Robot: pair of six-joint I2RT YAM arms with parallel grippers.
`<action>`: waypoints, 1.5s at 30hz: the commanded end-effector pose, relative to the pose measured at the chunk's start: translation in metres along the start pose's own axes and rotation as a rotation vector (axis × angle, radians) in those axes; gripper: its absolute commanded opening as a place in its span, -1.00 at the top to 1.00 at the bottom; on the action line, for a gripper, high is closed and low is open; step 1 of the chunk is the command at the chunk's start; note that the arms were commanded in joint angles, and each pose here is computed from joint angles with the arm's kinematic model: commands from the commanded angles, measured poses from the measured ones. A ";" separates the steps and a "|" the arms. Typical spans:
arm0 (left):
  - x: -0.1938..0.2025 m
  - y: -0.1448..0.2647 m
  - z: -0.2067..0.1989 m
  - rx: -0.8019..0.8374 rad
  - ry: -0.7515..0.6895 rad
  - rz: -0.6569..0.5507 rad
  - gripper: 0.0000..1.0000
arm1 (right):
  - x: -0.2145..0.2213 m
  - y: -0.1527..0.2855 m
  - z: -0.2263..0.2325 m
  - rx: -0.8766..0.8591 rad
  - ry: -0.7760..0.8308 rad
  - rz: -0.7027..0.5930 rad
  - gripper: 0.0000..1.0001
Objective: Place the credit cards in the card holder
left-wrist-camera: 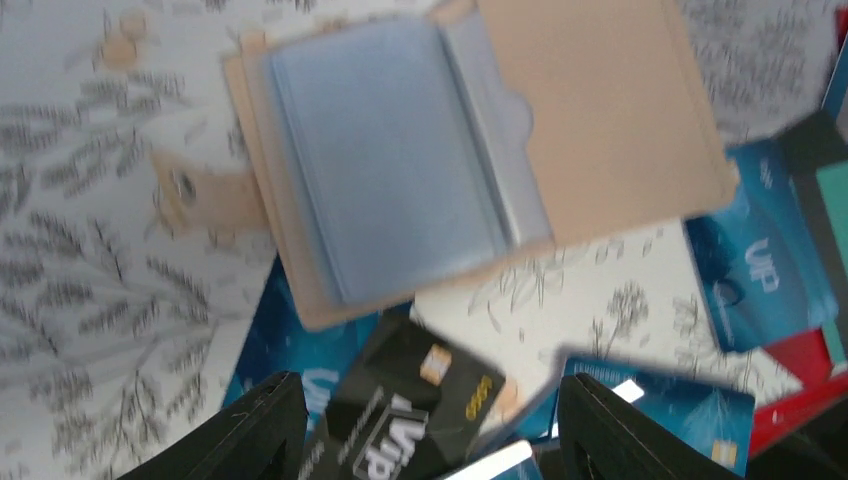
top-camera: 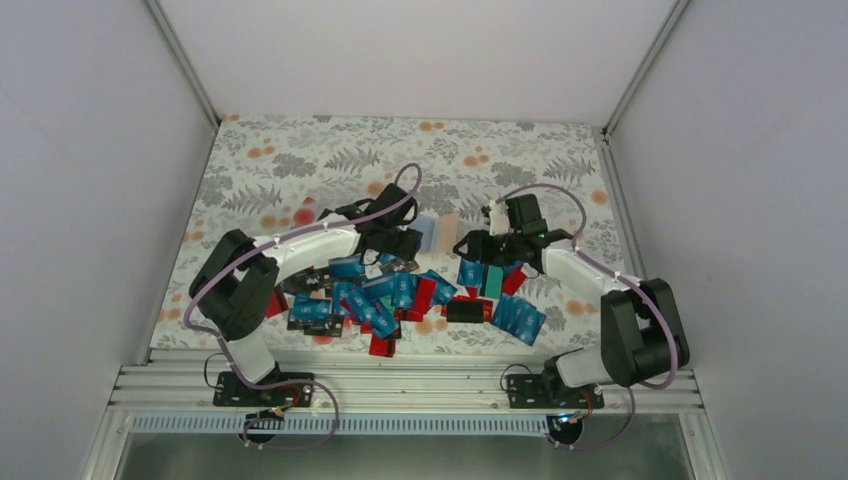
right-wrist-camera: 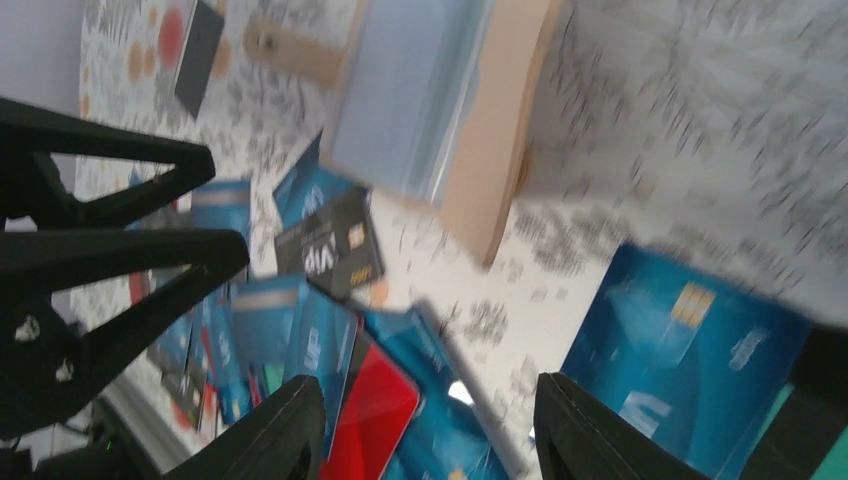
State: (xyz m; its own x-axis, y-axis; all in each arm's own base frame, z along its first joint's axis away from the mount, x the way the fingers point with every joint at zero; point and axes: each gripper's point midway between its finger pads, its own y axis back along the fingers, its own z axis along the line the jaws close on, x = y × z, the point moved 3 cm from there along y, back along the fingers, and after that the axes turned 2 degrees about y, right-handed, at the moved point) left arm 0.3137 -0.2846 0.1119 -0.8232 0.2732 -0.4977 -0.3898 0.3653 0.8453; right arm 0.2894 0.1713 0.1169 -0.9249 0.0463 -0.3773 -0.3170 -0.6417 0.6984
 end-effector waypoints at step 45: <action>0.121 -0.028 -0.011 0.031 0.035 0.280 0.66 | 0.087 -0.064 0.017 -0.214 -0.241 0.224 0.26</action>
State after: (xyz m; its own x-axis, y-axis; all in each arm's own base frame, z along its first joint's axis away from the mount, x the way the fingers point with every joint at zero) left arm 0.2373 -0.2792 0.0483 -0.8983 0.3151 -0.3061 -0.1950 0.3384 0.9206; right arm 0.2147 0.2236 0.0486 -0.9989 0.0426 -0.0220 -0.0473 -0.8057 0.5904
